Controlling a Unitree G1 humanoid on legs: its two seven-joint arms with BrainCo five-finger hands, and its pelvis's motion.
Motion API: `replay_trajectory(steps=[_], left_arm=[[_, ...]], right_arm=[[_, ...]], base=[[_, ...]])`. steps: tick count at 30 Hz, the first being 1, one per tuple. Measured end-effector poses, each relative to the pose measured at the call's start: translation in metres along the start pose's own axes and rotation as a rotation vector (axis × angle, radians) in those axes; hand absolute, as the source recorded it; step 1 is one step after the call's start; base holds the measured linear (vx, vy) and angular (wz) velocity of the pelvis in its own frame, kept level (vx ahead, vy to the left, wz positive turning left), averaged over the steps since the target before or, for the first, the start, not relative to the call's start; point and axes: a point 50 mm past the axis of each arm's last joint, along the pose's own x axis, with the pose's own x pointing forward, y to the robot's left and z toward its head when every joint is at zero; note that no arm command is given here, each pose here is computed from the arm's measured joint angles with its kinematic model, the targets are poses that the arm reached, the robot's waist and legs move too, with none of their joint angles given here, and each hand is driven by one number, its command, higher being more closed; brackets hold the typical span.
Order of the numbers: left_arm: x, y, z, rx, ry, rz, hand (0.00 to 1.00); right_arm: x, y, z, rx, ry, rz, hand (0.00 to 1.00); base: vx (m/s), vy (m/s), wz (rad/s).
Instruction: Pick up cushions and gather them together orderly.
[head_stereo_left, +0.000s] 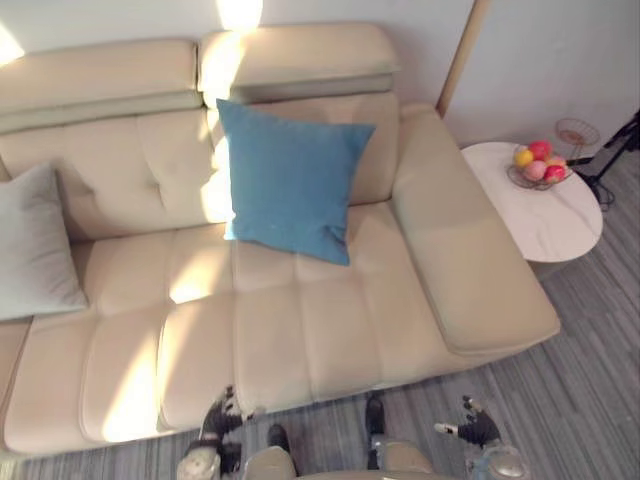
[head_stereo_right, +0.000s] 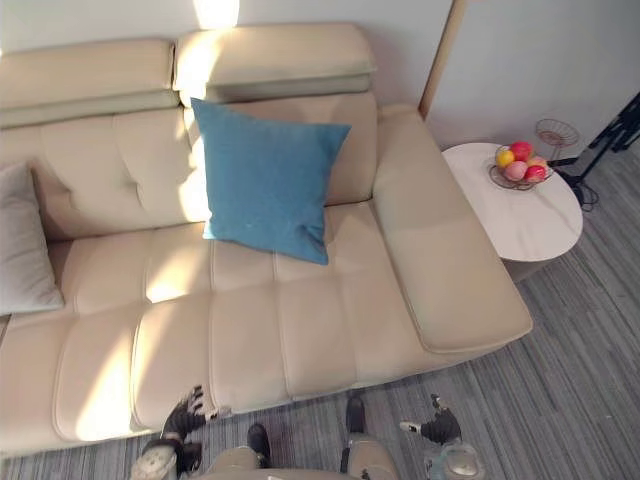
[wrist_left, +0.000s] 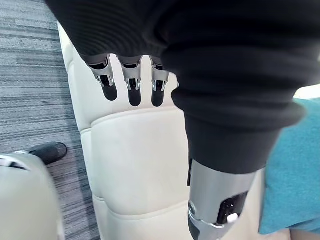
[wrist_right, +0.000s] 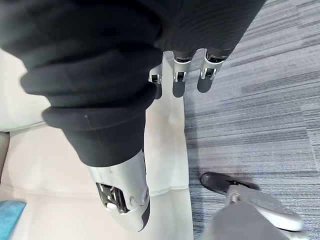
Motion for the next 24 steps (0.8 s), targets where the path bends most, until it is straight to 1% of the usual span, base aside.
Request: replay_trajectory(steps=[3,5,7,8,10,11,13,17,21,24], left_arm=[[0.002,0.002,0.006,0.003,-0.022,0.009,0.0],[0.002,0.009,0.015,0.015,-0.064,0.024,0.0],[0.004,0.009,0.032,0.014,-0.13,0.034,0.0],[0.006,-0.002,0.04,-0.013,-0.157,0.022,0.0],[0.007,-0.016,0.05,-0.029,-0.197,-0.013,0.0],[0.007,-0.023,0.051,-0.038,-0.195,-0.031,0.0],[0.007,-0.027,0.05,-0.033,-0.195,-0.044,0.0],[0.007,-0.023,0.049,-0.023,-0.193,-0.04,0.0],[0.007,-0.022,0.043,-0.015,-0.17,-0.054,0.0],[0.009,-0.018,0.044,0.001,-0.162,-0.047,0.0]], right_arm=[[0.0,0.008,0.0,0.009,0.005,0.02,0.0],[-0.005,0.017,-0.011,0.013,0.035,0.045,0.0],[-0.001,0.016,-0.001,-0.006,0.005,0.05,0.0],[0.003,0.009,0.013,-0.011,-0.04,0.027,0.0],[0.006,0.005,0.033,-0.014,-0.121,0.013,0.0],[0.009,0.003,0.042,-0.022,-0.147,0.01,0.0],[0.009,0.002,0.038,-0.022,-0.125,0.006,0.0],[0.012,-0.009,0.042,-0.029,-0.127,-0.017,0.0],[0.012,-0.022,0.04,-0.02,-0.117,-0.057,0.0],[0.012,-0.024,0.037,0.001,-0.103,-0.069,0.0]], base=[[-0.09,-0.051,0.28],[-0.04,-0.176,0.71],[-0.14,-0.293,0.58],[-0.22,-0.234,0.25],[-0.29,-0.218,-0.12],[-0.4,-0.254,0.09],[-0.31,-0.157,0.33],[-0.21,-0.074,0.08],[-0.16,0.079,0.07],[-0.09,0.115,0.12]])
